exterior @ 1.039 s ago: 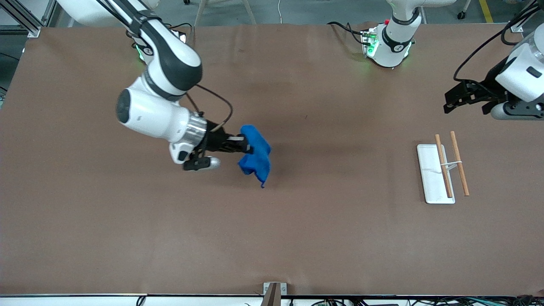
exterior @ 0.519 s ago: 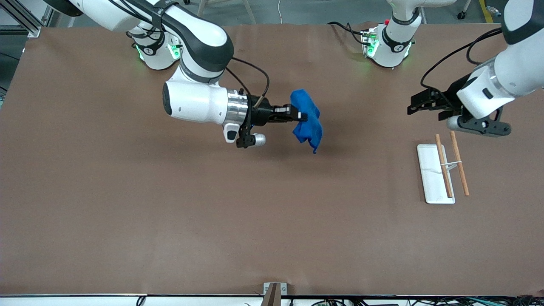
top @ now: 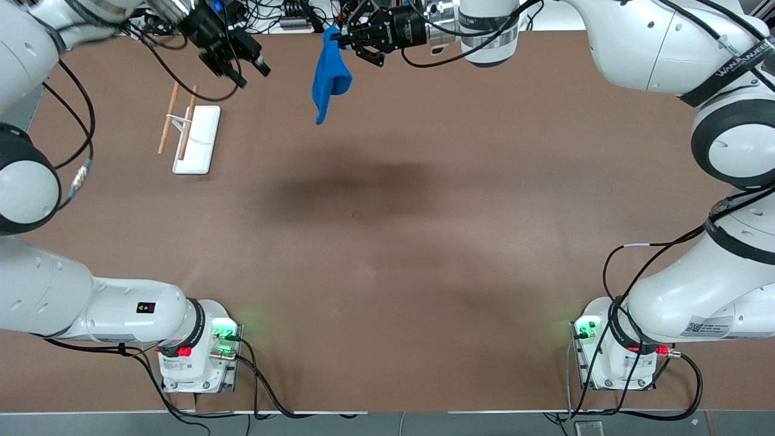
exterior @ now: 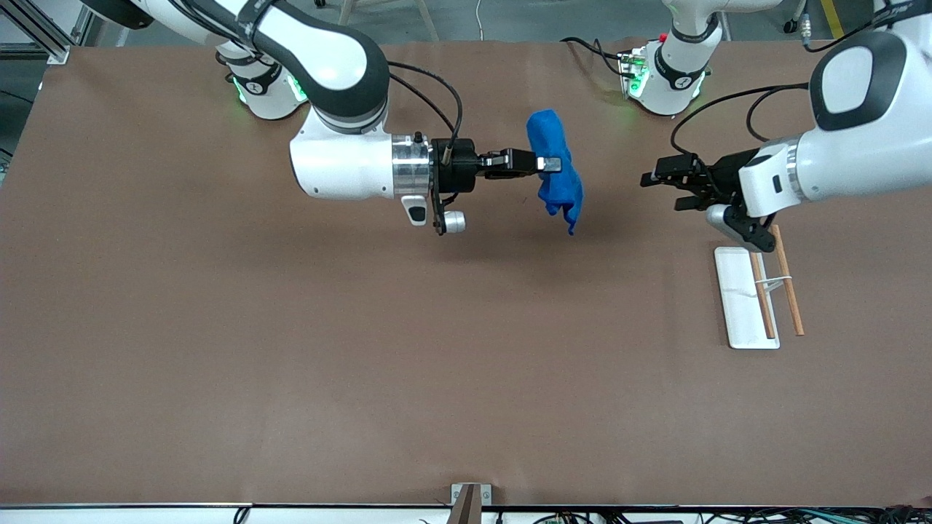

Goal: Right arm passes towel to left arm to hang
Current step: 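Lift the towel with the right gripper while the left gripper approaches, then grasp the hanging towel with the left gripper beside the right gripper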

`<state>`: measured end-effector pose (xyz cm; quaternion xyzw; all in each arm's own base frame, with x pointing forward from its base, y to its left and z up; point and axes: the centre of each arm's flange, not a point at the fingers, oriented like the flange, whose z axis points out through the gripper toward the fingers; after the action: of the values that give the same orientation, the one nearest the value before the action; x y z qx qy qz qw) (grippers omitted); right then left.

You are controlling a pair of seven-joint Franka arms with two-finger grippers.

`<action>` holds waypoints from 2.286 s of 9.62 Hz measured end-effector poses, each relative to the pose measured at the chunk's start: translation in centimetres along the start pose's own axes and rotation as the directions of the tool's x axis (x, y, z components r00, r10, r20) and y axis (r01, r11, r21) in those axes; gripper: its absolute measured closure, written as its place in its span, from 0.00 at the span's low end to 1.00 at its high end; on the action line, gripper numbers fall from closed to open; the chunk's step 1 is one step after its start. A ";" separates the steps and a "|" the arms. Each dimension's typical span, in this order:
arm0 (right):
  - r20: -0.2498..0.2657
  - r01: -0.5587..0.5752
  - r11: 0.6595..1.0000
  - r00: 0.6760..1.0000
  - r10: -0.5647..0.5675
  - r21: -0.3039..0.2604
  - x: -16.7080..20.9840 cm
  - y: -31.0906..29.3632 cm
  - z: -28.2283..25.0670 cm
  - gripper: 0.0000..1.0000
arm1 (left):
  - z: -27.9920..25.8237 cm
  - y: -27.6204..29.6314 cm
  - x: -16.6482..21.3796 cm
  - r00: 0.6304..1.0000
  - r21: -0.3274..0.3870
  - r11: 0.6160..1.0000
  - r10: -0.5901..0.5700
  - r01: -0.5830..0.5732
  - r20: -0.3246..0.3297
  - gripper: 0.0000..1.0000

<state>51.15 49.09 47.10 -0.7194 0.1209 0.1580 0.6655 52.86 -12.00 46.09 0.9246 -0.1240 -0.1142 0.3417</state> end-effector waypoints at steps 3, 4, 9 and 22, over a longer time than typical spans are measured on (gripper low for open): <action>0.047 0.035 0.984 0.998 -0.044 0.172 0.7 2.1 1.0 0.93 | 4.1 -2.3 -0.9 0.999 -0.275 0.961 -0.018 0.010 -0.026 0.00; 0.058 0.026 0.980 0.998 -0.038 0.197 0.7 2.5 1.2 0.93 | 4.6 -2.4 -1.0 0.998 -0.349 0.937 -0.027 0.008 -0.050 0.00; 0.072 0.018 0.978 0.997 -0.034 0.206 0.1 2.7 2.0 0.93 | 8.1 -2.5 -1.9 0.991 -0.624 0.777 -0.009 -0.078 -0.135 0.00; 0.099 -0.025 0.974 0.995 0.003 0.226 -1.6 3.3 4.1 0.93 | 14.7 -4.7 -3.3 0.902 -0.861 0.426 -0.194 -0.277 -0.386 0.13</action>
<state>48.17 52.82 44.39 -0.6291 0.1104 0.1831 0.7473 46.15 -16.39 32.56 0.5927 0.0118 0.0527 0.8036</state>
